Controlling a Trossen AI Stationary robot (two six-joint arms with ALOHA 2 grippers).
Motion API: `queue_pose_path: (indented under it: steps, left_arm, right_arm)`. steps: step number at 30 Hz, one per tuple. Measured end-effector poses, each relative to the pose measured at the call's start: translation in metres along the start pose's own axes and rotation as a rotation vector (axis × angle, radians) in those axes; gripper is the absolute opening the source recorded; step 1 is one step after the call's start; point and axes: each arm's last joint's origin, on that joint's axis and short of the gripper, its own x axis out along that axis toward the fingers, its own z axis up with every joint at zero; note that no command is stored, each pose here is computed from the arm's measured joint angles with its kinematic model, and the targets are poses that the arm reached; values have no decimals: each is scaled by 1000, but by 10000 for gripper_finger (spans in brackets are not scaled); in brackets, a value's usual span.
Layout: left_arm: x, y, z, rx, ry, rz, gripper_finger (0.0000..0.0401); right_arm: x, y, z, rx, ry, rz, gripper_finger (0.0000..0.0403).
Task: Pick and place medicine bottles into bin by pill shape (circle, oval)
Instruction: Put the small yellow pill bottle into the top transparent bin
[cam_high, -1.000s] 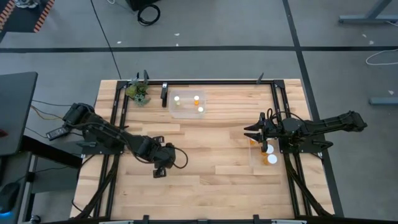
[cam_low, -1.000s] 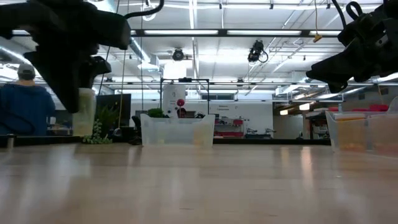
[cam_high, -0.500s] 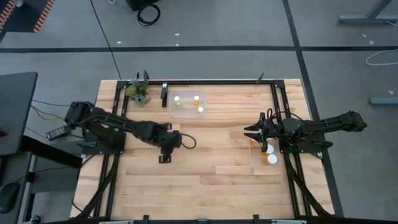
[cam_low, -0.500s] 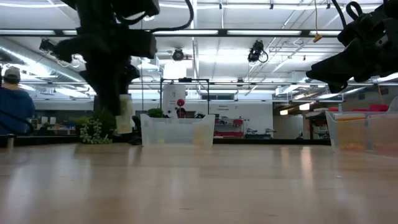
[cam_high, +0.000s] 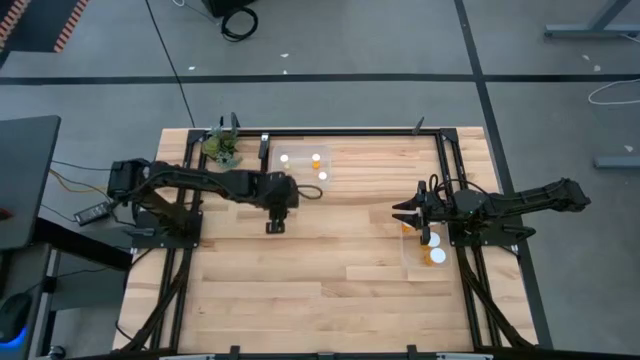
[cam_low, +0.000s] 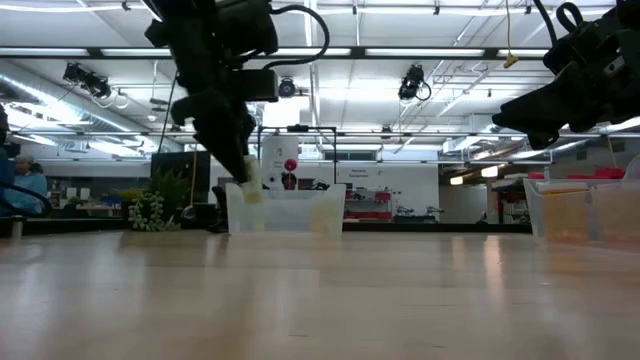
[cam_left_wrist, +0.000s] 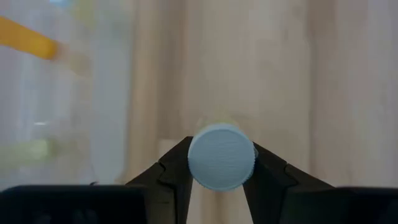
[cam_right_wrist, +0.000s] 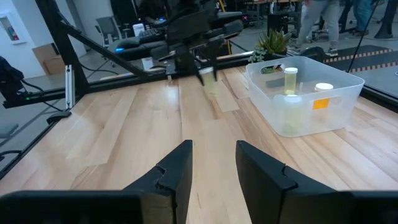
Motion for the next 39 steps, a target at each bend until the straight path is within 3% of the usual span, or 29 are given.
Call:
queue_pose_path:
  steps: [17, 23, 30, 39]
  left_arm:
    - [-27, 65, 31, -53, -155, 127, 127]
    - [-28, 86, 29, -70, -174, 174, 123]
    - [-12, 100, 27, -68, -152, 194, 125]
    - [32, 110, 17, -50, -26, 168, 123]
  right_arm:
    - [0, 0, 0, 0, 0, 0, 129]
    - [0, 0, 0, 0, 0, 0, 129]
    - [0, 0, 0, 0, 0, 0, 129]
    - [0, 0, 0, 0, 0, 0, 129]
